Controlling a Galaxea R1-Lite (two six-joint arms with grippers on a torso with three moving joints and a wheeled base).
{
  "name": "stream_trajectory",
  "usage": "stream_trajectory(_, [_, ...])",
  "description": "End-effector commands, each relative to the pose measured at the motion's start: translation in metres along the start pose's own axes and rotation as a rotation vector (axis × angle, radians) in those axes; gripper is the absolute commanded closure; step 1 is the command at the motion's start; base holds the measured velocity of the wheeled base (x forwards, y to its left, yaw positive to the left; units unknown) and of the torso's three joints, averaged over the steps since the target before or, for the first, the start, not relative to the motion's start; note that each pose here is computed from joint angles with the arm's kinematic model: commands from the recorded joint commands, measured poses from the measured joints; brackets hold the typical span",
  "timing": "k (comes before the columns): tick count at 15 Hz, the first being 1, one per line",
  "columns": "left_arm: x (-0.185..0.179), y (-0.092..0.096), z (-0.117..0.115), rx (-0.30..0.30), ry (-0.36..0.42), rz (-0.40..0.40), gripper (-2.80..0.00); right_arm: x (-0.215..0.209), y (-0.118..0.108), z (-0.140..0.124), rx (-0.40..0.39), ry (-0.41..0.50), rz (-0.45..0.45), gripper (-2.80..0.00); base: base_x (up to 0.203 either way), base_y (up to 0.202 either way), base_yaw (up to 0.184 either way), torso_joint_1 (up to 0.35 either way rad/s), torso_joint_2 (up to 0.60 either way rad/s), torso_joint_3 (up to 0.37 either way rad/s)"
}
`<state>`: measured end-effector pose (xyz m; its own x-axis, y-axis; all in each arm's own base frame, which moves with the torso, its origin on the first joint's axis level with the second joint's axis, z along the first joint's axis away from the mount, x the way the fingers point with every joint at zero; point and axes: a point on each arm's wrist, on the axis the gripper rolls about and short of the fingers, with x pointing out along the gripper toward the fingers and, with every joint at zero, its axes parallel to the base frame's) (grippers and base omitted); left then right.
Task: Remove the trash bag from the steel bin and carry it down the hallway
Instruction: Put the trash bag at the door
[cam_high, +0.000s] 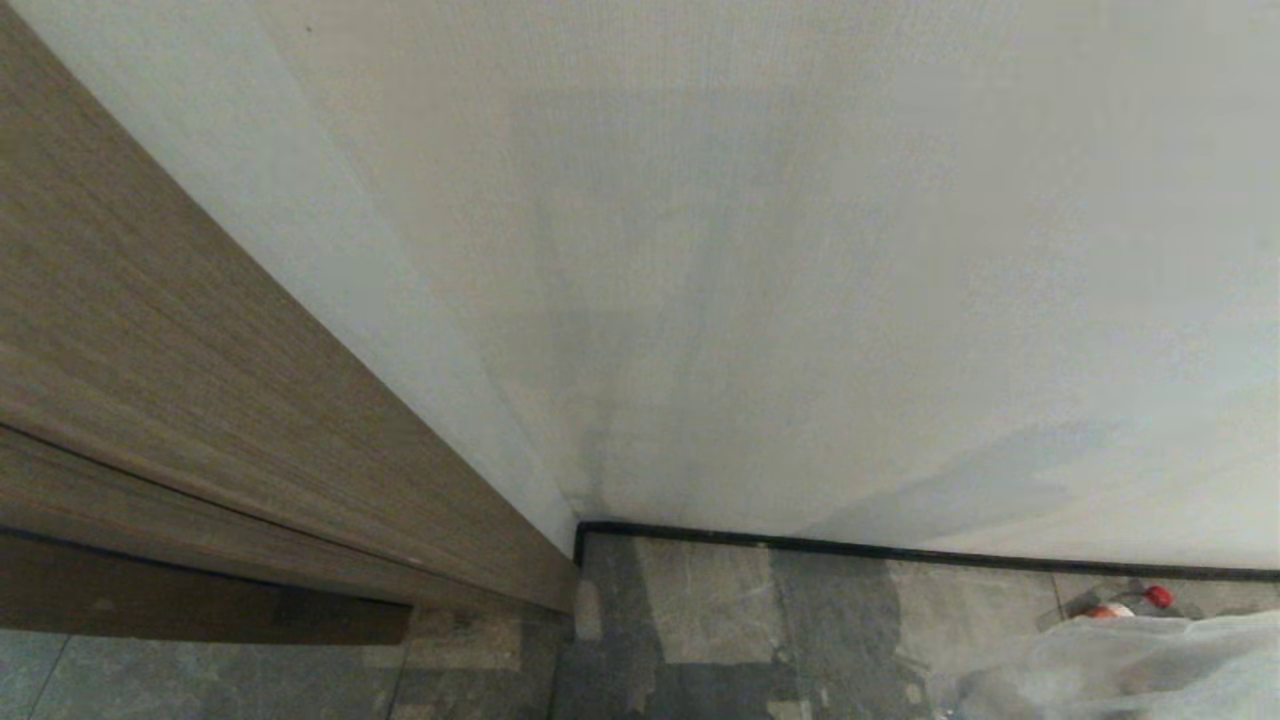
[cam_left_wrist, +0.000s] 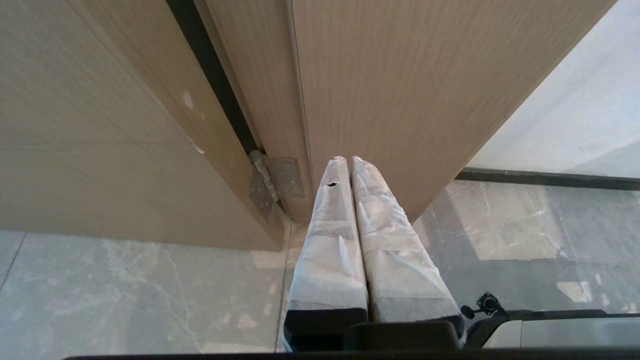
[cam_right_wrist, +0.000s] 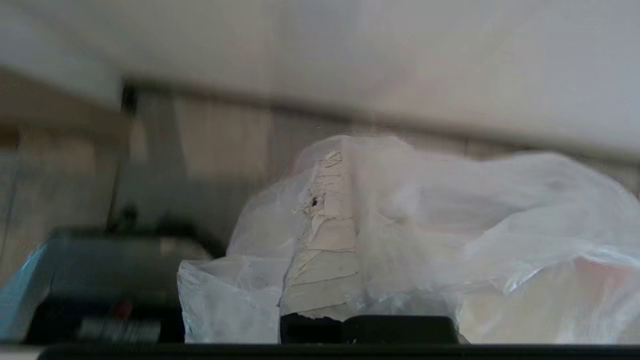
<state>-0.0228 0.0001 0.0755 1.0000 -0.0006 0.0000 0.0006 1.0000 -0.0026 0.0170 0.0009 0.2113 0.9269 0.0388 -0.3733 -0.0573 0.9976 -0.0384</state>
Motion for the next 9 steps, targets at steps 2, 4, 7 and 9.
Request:
stream_trajectory(2, [0.0, 0.0, 0.0, -0.002, 0.0, 0.001, 0.0, 0.091, -0.006, 0.044, 0.01, 0.398, 0.027, 0.0, 0.0, 0.0, 0.0, 0.0, 0.0, 0.0])
stream_trajectory(4, [0.0, 0.0, 0.0, 0.0, 0.0, 0.001, 0.0, 0.131, -0.009, 0.048, -0.008, 0.547, -0.002, 0.0, 0.0, 0.0, 0.0, 0.0, 0.0, 0.0])
stream_trajectory(7, [0.0, 0.0, 0.0, -0.002, 0.0, 0.001, 0.0, 0.166, -0.019, 0.038, -0.017, 0.646, -0.056, 0.0, 0.0, 0.0, 0.0, 0.0, 0.0, 0.0])
stream_trajectory(9, [0.0, 0.0, 0.0, 0.0, 0.0, 0.001, 0.0, 0.179, -0.023, 0.02, -0.035, 0.67, -0.07, 0.0, 0.0, 0.0, 0.0, 0.0, 0.0, 0.0])
